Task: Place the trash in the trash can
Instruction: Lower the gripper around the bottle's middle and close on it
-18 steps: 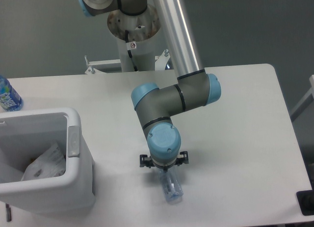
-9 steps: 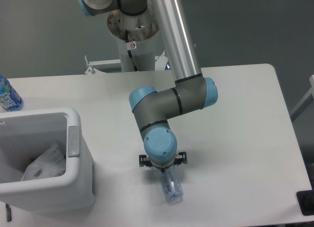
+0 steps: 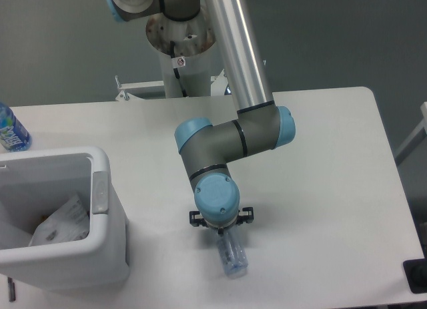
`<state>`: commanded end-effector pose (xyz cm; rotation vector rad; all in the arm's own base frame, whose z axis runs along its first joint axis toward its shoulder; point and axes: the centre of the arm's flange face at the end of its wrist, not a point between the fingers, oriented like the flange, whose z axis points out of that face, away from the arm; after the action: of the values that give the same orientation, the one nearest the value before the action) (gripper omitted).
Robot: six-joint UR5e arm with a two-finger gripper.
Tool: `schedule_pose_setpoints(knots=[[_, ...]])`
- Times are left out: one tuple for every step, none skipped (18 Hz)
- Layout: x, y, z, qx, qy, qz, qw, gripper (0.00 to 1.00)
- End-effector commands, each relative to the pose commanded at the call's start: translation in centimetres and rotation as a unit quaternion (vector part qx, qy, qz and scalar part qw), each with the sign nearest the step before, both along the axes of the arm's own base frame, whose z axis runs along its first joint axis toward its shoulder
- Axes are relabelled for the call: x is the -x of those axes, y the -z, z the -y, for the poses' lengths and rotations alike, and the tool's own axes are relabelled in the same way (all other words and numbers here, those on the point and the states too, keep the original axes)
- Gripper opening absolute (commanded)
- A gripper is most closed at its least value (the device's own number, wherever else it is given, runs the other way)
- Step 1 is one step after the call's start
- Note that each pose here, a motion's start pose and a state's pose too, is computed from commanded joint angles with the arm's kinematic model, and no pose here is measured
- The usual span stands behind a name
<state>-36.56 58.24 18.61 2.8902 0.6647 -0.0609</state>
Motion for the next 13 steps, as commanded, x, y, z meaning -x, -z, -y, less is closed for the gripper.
schedule_pose_setpoints(knots=[[-0.04,-0.04,0.04,0.0,0.001,0.0,1.0,0.67],[-0.06,-0.09,0.06,-0.001,0.0,-0.001,1.0,0.67],[-0.07,-0.08,0.08,0.0,0.0,0.0,1.0,0.66],[-0.06,-0.09,0.07,-0.001,0.0,-0.001,1.0,0.63],[-0.07,-0.18,0.08,-0.001,0.001,0.0,1.0,0.62],[-0.07,-0.18,0.08,-0.001,0.0,-0.001,1.0,0.61],[-0.08,-0.28,0.08,-0.001,0.0,-0.001,1.0,0.6],[-0.07,-0.4,0.07,-0.002,0.0,-0.002,1.0,0.59],[-0.07,-0.51,0.08,-0.003,0.0,-0.003,1.0,0.59],[-0.07,-0.51,0.08,-0.003,0.0,-0.003,1.0,0.59],[-0.07,-0.51,0.08,-0.003,0.001,-0.002,1.0,0.59],[-0.04,-0.67,0.05,-0.004,0.001,-0.003,1.0,0.59],[0.03,-0.78,0.09,-0.005,0.0,-0.003,1.0,0.58]])
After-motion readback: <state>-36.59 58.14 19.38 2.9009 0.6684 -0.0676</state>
